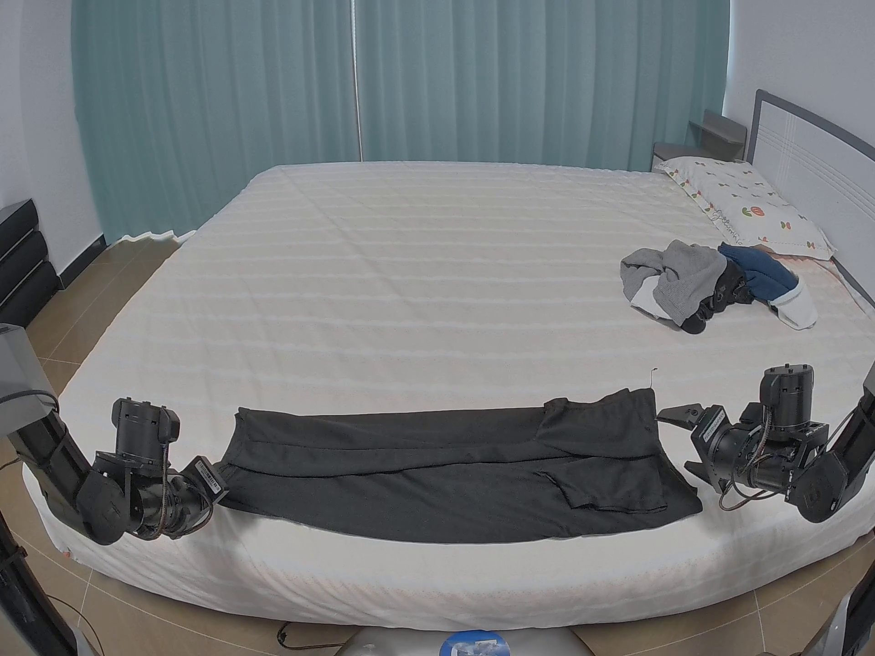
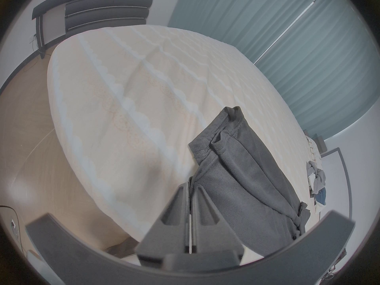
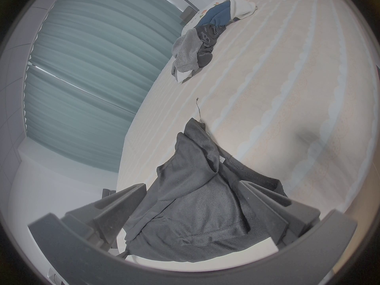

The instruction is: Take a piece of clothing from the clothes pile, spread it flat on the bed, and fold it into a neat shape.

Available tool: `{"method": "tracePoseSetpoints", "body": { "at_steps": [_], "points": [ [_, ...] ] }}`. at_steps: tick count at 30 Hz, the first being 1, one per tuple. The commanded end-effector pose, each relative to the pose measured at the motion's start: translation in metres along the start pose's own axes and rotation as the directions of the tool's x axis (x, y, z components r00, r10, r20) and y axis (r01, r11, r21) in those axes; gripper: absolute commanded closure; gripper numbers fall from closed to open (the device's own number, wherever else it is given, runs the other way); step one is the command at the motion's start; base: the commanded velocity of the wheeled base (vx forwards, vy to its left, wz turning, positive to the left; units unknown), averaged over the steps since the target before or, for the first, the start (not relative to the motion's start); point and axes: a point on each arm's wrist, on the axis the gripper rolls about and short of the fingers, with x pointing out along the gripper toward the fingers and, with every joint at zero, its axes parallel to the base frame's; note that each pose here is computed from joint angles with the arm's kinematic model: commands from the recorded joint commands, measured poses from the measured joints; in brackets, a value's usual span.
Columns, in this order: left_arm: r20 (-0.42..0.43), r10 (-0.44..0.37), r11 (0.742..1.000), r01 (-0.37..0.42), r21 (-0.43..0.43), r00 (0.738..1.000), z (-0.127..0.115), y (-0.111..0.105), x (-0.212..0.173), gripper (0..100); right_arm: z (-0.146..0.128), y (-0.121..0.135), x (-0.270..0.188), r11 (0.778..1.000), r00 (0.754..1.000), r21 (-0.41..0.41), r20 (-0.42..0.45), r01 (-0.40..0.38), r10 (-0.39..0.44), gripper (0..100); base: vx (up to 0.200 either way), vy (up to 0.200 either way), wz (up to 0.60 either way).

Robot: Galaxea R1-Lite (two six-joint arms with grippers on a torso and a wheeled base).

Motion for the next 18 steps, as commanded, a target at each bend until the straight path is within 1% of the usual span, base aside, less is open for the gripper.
{"method": "tracePoseSetpoints", "body": {
  "at_steps": [1, 6, 10, 14, 15, 18],
  "points": [
    [-0.004, 0.003, 1.0, -0.003, 0.01, 1.0, -0.0022, 0.0013, -0.0021, 100, -0.0001, 0.0001, 0.0, 1.0, 1.0, 0.0, 0.0, -0.001, 0.001, 0, 0.0, 0.0, 0.0],
    [0.0, 0.004, 1.0, -0.004, 0.011, 1.0, -0.0016, 0.0018, -0.0034, 100, -0.0001, 0.0001, 0.0, 1.0, 1.0, 0.0, 0.001, 0.0, 0.0, 0, 0.0, 0.0, 0.0],
    [-0.004, 0.01, 0.998, -0.009, 0.056, 1.0, -0.0026, 0.0035, -0.0038, 100, -0.0001, 0.0001, 0.0, 1.0, 1.0, 0.0, 0.0, -0.001, 0.001, 0, 0.0, 0.0, 0.0],
    [-0.006, 0.014, 0.998, -0.013, 0.056, 1.0, -0.0036, 0.0051, -0.0045, 100, -0.0001, 0.0001, 0.0, 1.0, 1.0, 0.0, 0.0, -0.001, 0.001, 0, 0.0, 0.0, 0.0],
    [-0.006, 0.014, 0.998, -0.013, 0.056, 1.0, -0.0036, 0.0051, -0.0045, 0, -0.0001, 0.0001, 0.0, 1.0, 1.0, 0.0, 0.0, -0.001, 0.001, 0, 0.0, 0.0, 0.0],
    [0.011, -0.001, 0.999, 0.001, 0.045, 1.0, 0.0001, 0.0035, -0.008, 0, -0.0001, 0.0001, 0.0, 1.0, 1.0, 0.0, 0.0, -0.001, 0.001, 0, 0.0, 0.0, 0.0]
  ]
}}
